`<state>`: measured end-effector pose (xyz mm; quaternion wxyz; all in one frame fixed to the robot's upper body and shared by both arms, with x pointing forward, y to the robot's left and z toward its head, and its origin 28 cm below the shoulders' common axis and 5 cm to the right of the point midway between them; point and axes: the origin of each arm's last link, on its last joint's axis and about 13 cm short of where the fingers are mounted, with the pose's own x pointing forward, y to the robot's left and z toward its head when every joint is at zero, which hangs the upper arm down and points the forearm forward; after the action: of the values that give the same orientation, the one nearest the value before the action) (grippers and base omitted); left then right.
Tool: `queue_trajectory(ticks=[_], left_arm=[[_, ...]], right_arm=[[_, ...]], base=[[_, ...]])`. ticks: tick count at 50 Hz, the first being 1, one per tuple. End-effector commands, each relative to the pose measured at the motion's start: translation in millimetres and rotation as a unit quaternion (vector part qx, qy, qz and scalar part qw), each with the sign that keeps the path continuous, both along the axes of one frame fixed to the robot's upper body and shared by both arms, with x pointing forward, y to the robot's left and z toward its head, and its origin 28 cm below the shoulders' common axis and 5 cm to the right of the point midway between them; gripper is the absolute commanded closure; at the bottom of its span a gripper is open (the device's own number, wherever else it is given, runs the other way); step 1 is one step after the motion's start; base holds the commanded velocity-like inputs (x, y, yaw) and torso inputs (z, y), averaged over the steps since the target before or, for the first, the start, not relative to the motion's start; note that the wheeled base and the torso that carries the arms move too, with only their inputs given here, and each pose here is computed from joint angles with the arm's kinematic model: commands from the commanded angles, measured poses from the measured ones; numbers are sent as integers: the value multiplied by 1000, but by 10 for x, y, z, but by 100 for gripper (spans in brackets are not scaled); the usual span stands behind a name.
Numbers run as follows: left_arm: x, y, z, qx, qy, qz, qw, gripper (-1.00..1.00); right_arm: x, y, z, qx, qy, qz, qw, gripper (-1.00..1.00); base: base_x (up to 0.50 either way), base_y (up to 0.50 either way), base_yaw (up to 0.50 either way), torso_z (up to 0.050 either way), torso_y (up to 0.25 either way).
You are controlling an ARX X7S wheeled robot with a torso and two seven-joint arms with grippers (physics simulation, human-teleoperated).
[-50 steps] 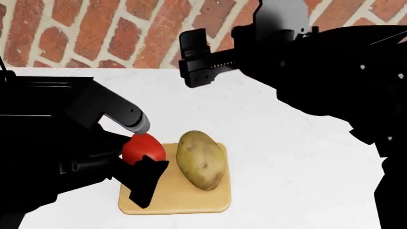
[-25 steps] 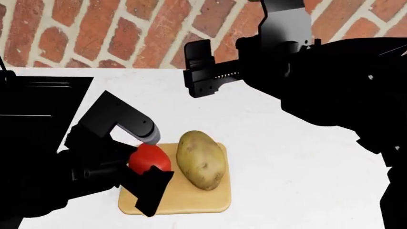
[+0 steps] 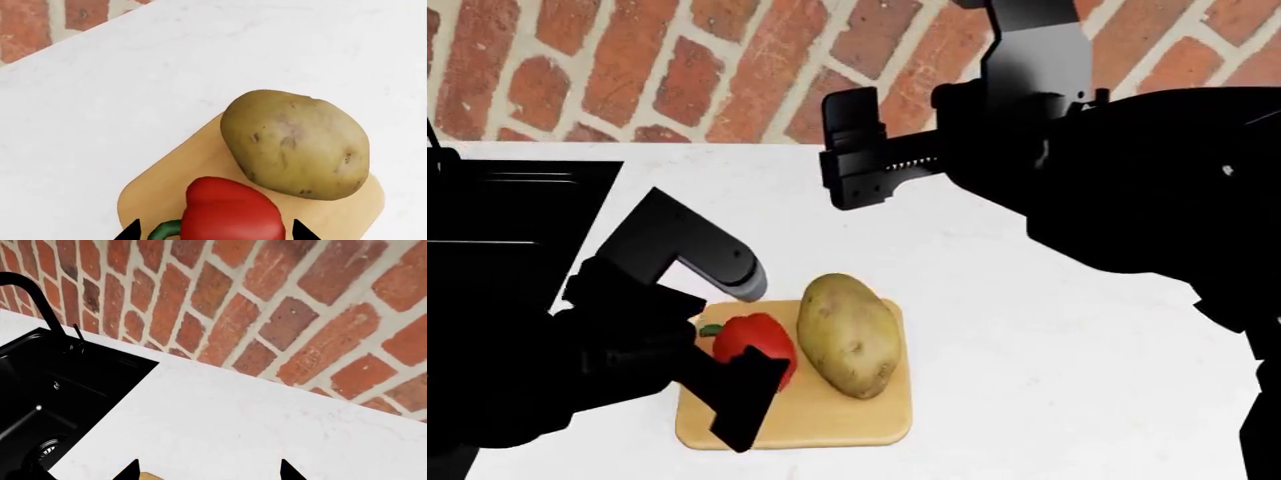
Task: Pick the vegetables from the sink and place them on the cutting board.
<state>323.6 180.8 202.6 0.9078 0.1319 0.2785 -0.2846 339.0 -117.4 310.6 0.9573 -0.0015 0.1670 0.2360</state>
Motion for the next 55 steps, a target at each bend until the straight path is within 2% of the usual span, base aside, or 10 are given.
queue_trajectory(ticks=[1, 13, 23, 29, 34, 36, 38, 40, 43, 55], left_arm=[[-88, 26, 161, -5, -15, 0, 1000, -100], [-413, 257, 787, -55, -85, 12, 995, -100], [-420, 564, 1094, -115, -151, 86, 978, -100], [-288, 670, 1384, -111, -177, 122, 970, -100], [-223, 622, 1618, -106, -185, 115, 970, -100], [-242, 610, 1727, -99, -193, 78, 973, -100], [-192, 605, 1797, -139, -186, 110, 967, -100], [-171, 613, 1840, -121, -191, 100, 969, -100], [-113, 633, 2008, -146, -183, 120, 965, -100], [-209, 622, 2404, -145, -208, 116, 960, -100]], right_arm=[[-37, -19, 33, 1, -1, -4, 1000, -100], [-103, -103, 98, 6, -9, -24, 1000, -100], [-272, -284, 90, 13, -72, -54, 996, -100], [-314, -374, 220, 19, -85, -68, 994, -100], [-269, -388, 428, 18, -100, -65, 993, -100], [-259, -401, 556, 20, -107, -67, 992, -100], [-243, -414, 649, 24, -112, -68, 991, -100], [-230, -417, 717, 24, -118, -67, 990, -100], [-204, -417, 854, 24, -126, -66, 990, -100], [-189, -420, 1298, 30, -165, -57, 984, -100]], base=[[0, 0, 0, 0, 0], [0, 0, 0, 0, 0], [0, 0, 0, 0, 0], [0, 0, 0, 0, 0], [0, 0, 0, 0, 0], [0, 0, 0, 0, 0], [0, 0, 0, 0, 0], [0, 0, 0, 0, 0], [0, 0, 0, 0, 0], [0, 0, 0, 0, 0]])
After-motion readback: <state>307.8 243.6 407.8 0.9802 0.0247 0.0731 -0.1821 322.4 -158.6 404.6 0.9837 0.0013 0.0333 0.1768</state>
